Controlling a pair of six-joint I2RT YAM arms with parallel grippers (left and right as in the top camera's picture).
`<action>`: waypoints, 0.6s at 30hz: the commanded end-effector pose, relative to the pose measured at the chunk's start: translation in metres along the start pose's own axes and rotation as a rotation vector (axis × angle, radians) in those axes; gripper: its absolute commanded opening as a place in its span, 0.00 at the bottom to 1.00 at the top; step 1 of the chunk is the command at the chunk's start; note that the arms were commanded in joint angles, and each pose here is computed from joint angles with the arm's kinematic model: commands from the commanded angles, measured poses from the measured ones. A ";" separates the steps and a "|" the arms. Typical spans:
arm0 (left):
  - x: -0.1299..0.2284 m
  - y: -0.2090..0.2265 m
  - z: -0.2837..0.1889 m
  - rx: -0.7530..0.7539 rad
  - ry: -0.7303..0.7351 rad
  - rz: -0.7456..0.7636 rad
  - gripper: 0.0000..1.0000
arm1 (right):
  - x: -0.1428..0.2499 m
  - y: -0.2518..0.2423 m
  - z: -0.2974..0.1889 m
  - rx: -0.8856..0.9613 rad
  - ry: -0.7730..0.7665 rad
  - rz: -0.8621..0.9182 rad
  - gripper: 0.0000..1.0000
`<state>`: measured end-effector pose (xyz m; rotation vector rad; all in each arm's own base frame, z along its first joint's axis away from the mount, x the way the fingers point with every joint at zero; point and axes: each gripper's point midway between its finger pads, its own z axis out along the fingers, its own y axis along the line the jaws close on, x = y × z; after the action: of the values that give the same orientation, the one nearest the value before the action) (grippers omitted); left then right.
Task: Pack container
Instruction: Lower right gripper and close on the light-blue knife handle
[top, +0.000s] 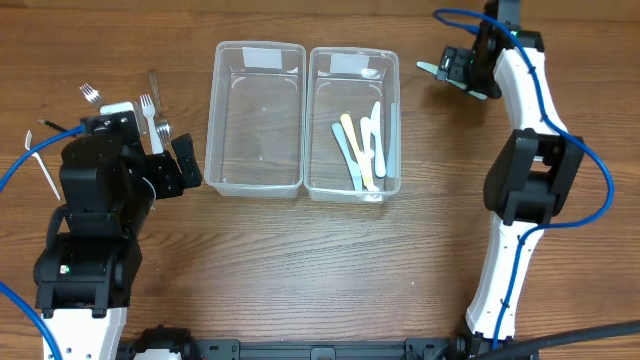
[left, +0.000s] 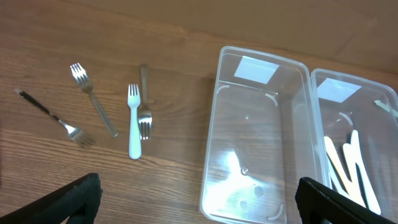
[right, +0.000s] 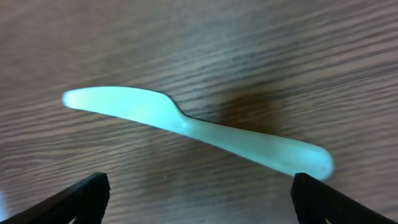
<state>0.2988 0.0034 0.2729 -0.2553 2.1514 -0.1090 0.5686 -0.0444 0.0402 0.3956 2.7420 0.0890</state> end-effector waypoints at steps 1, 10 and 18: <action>-0.010 -0.002 -0.005 0.010 -0.025 0.020 1.00 | -0.008 0.001 0.004 -0.014 -0.029 -0.010 0.96; -0.010 -0.002 -0.005 0.012 -0.024 0.019 1.00 | -0.007 0.006 0.022 -0.048 -0.032 -0.011 0.96; -0.012 -0.003 -0.005 0.014 -0.032 0.016 1.00 | 0.004 0.004 0.030 -0.041 0.011 -0.055 0.96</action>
<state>0.2989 0.0034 0.2731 -0.2557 2.1506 -0.1093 0.5819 -0.0405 0.0213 0.3580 2.7187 0.1267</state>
